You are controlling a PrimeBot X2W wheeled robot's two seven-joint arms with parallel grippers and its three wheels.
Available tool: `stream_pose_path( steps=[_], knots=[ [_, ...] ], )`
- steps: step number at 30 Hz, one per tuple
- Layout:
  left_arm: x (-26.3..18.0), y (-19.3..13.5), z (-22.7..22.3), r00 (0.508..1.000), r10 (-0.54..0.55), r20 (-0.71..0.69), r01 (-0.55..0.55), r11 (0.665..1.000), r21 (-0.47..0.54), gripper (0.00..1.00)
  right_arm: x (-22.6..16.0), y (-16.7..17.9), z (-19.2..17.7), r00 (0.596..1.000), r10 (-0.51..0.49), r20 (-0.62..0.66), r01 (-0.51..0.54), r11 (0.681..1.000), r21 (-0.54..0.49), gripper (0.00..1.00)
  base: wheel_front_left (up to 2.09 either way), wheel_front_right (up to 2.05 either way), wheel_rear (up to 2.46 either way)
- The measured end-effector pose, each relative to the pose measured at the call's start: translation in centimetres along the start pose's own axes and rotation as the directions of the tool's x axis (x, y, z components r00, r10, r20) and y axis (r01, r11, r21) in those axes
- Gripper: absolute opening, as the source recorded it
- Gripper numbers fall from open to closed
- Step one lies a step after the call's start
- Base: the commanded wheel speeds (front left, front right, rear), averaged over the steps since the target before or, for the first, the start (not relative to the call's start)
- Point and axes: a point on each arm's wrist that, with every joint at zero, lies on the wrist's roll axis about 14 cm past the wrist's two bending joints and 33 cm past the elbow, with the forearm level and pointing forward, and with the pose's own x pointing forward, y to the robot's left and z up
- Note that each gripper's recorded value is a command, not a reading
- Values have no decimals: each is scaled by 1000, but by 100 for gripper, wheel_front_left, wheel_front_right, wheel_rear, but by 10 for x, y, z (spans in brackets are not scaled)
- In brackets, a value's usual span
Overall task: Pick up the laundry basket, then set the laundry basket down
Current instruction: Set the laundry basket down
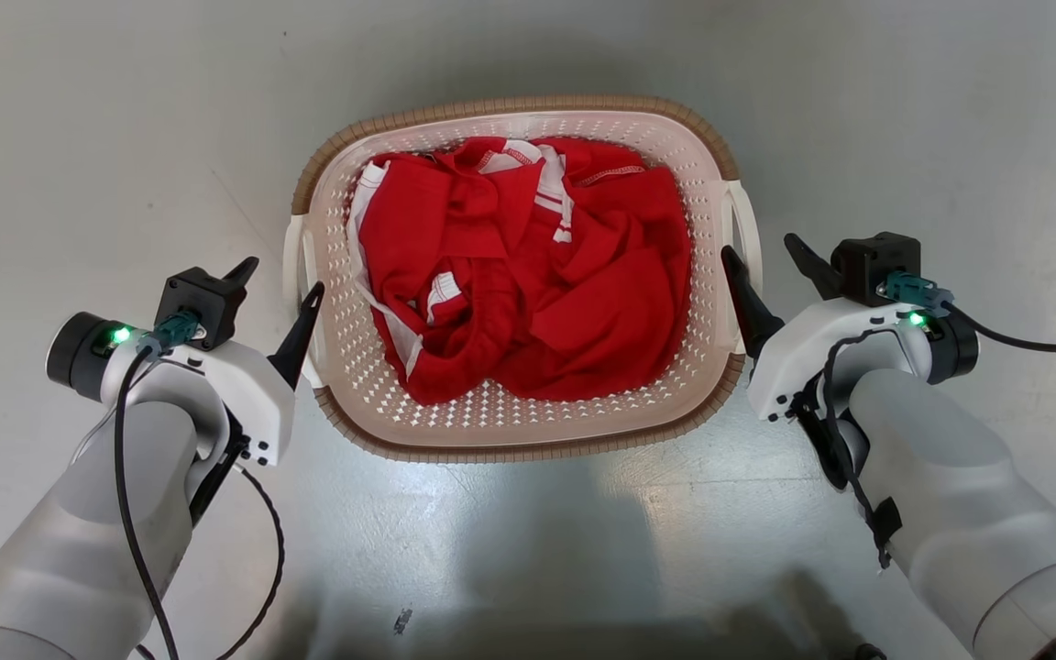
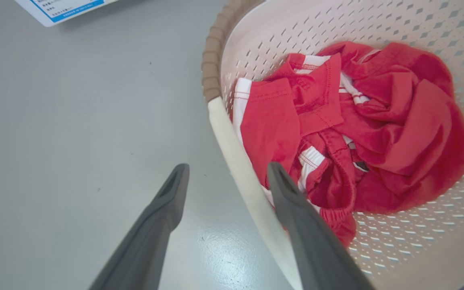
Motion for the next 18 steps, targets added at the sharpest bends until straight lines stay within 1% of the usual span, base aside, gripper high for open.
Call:
stream_pose_path(
  steps=[9, 18],
  knots=[
    [-7, 0, 10, 1000, 14, 18, -14, 1000, -3, 100, -8, 6, 10, 1000, 9, 16, -9, 1000, -11, 100, 0, 0, 0],
    [-24, -3, 17, 999, 33, 28, -33, 999, 10, 100, -26, 14, 34, 998, 13, 62, -10, 999, -36, 100, 0, 0, 0]
  ],
)
